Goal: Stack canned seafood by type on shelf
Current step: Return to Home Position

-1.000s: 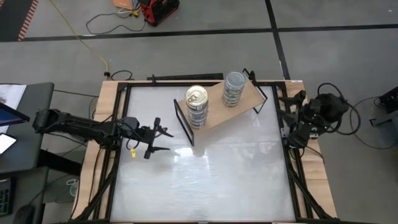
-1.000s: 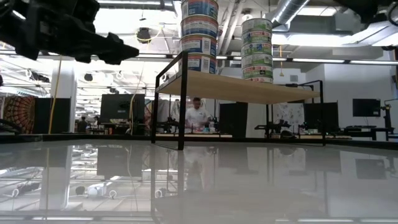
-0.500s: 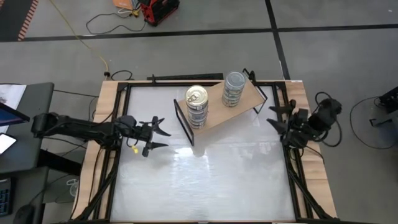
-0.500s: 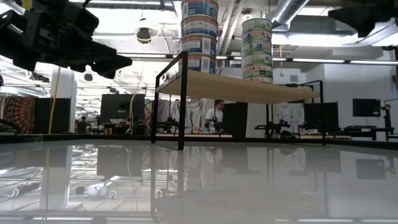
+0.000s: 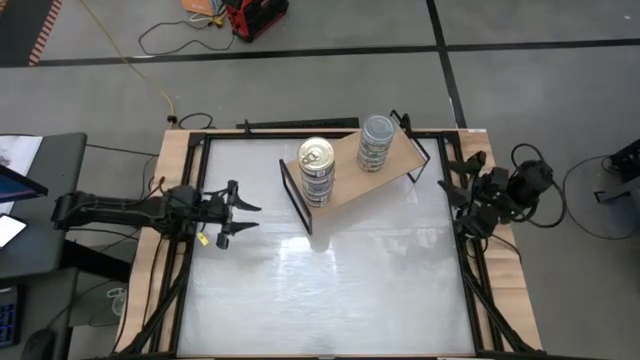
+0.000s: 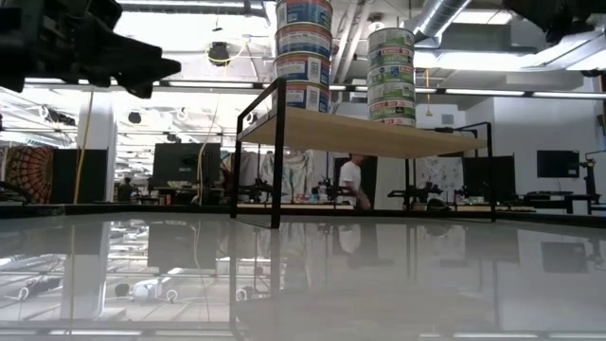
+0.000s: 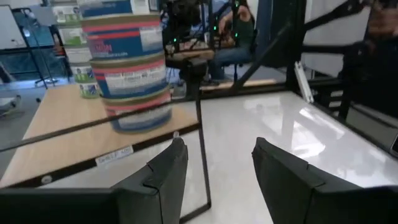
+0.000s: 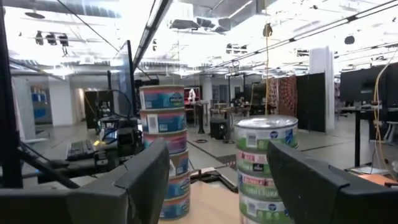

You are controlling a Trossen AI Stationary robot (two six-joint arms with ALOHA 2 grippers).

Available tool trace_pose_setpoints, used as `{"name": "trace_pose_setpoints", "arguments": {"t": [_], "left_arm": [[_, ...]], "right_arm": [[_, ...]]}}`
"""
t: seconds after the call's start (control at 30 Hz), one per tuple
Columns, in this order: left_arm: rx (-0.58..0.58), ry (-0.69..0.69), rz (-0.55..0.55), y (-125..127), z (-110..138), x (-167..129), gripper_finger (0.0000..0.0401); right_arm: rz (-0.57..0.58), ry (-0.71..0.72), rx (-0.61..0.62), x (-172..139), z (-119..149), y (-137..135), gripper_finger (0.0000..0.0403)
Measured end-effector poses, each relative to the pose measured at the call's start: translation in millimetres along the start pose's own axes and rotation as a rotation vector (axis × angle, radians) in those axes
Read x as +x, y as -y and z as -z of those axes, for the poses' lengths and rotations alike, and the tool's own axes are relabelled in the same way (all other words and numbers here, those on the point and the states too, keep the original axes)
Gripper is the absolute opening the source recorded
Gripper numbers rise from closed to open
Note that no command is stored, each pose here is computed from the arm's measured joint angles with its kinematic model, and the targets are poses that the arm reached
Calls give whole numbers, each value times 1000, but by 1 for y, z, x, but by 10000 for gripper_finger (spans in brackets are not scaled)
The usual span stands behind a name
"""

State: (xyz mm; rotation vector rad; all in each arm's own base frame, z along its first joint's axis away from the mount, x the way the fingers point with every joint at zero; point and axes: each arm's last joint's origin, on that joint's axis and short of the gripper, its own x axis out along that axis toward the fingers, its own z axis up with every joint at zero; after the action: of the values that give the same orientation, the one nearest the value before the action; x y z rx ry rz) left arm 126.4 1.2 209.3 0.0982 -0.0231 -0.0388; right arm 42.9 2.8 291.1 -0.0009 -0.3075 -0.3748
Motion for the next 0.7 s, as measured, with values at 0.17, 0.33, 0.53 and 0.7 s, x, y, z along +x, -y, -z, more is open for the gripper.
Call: {"name": "trace_pose_setpoints", "arguments": {"t": [0.17, 0.33, 0.53, 0.7], "left_arm": [[29, 8, 11, 3, -2, -9, 173], [31, 55, 10, 3, -2, -18, 173], [0, 125, -12, 5, 10, -30, 173], [-7, 126, -55, 4, 15, -34, 173]], "right_arm": [[10, 22, -2, -1, -13, 7, 295], [5, 10, -23, -1, -19, 10, 295], [-29, -84, 5, -1, -1, 2, 295], [-10, -103, 36, 0, 24, -8, 295]]}}
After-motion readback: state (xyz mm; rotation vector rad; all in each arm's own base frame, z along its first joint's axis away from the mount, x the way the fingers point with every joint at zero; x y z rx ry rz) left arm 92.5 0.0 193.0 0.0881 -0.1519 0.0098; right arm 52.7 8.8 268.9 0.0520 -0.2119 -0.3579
